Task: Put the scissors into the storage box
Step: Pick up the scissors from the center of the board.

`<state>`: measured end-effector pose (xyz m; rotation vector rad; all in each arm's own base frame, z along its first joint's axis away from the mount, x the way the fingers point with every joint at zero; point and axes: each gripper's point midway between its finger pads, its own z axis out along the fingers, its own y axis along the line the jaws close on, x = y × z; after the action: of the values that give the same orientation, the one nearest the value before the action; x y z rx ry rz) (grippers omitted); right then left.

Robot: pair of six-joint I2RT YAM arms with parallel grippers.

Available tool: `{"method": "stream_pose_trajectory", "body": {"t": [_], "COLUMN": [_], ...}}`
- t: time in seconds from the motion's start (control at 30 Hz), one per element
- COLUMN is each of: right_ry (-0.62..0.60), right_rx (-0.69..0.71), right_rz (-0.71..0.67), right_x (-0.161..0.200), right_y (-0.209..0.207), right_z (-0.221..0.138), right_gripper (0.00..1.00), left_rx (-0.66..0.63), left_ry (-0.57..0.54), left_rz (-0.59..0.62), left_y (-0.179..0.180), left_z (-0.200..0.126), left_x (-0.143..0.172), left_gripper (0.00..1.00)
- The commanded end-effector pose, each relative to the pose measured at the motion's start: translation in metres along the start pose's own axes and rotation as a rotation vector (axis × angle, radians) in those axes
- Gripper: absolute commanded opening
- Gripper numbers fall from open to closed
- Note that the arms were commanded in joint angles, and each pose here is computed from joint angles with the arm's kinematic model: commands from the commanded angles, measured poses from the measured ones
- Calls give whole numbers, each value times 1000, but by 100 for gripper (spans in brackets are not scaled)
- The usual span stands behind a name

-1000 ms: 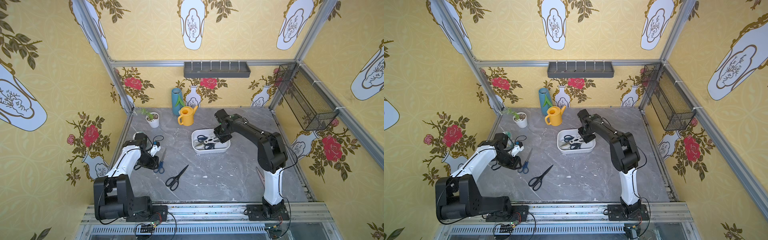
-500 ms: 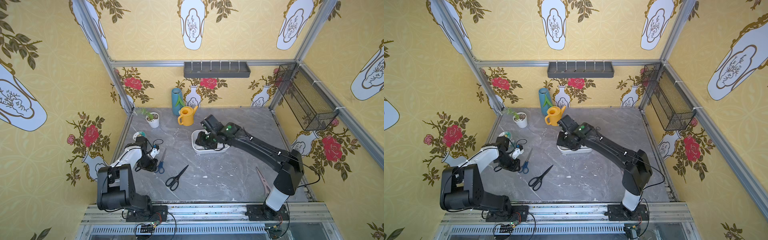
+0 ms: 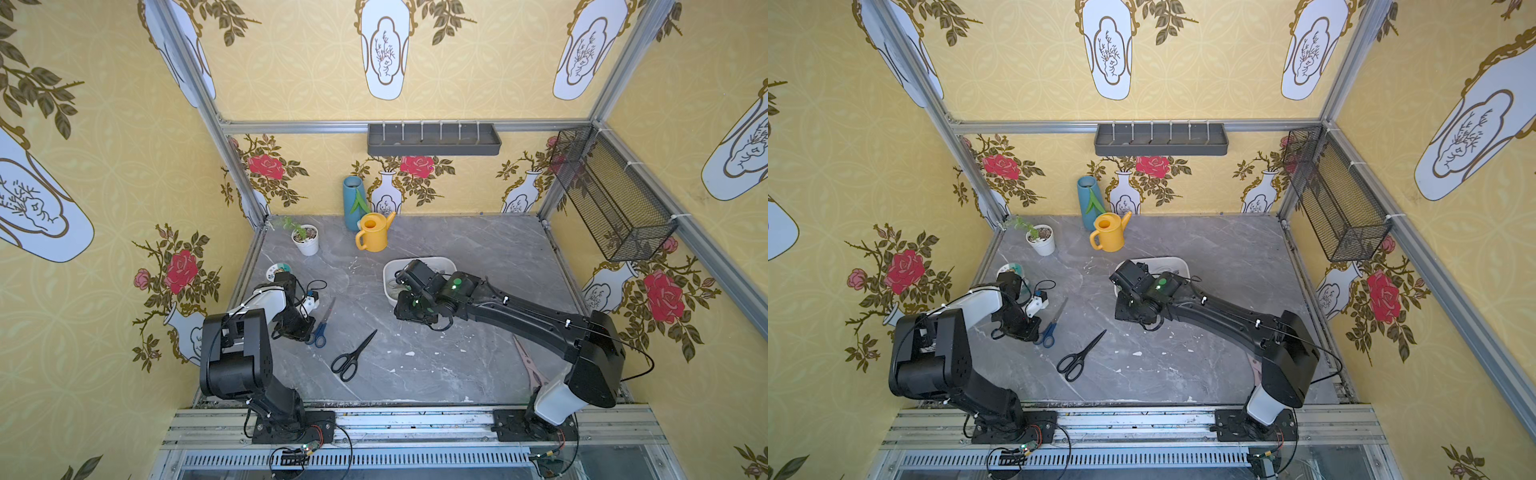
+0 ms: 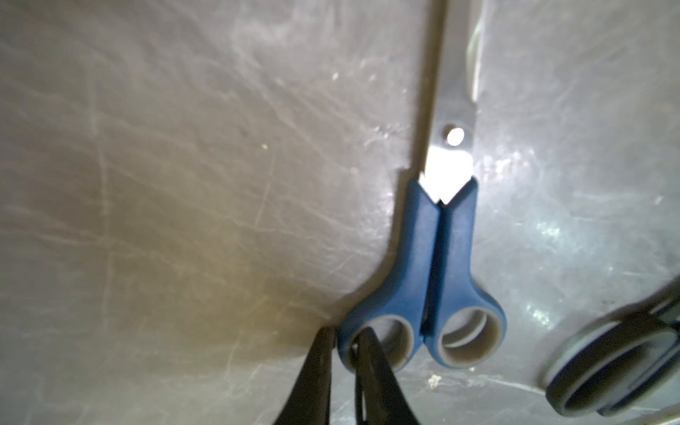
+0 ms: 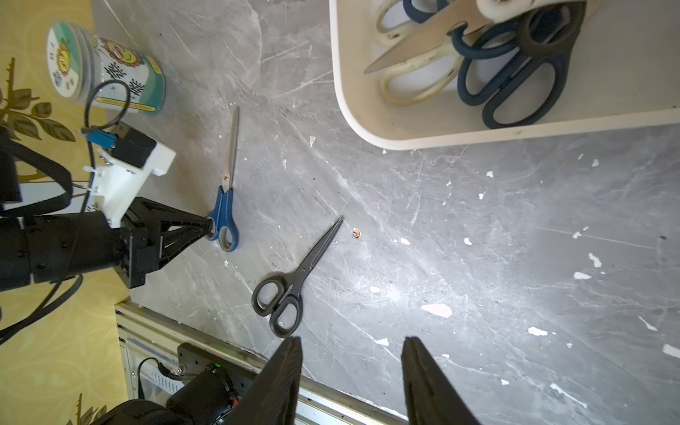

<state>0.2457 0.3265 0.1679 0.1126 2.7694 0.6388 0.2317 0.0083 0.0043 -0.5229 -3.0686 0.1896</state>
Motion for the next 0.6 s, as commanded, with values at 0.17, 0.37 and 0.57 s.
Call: {"method": "stream_pose_trajectory", "body": {"t": [0.17, 0.37, 0.57], "right_ry": [-183, -267, -329], "right_rx": [30, 61, 72], "right_rz": [71, 164, 297], "right_x": [-34, -53, -67], "right_y": [-14, -49, -94], "right_z": [-33, -54, -71], "right_gripper": [51, 50, 51], "left_rx": [-8, -21, -35], "left_ry": [-55, -199, -224], "left_rz": [7, -30, 164], "left_y": [-1, -10, -53], "left_z": [-21, -119, -170], "left_x": [-13, -37, -69], "left_gripper": [0, 0, 0]}}
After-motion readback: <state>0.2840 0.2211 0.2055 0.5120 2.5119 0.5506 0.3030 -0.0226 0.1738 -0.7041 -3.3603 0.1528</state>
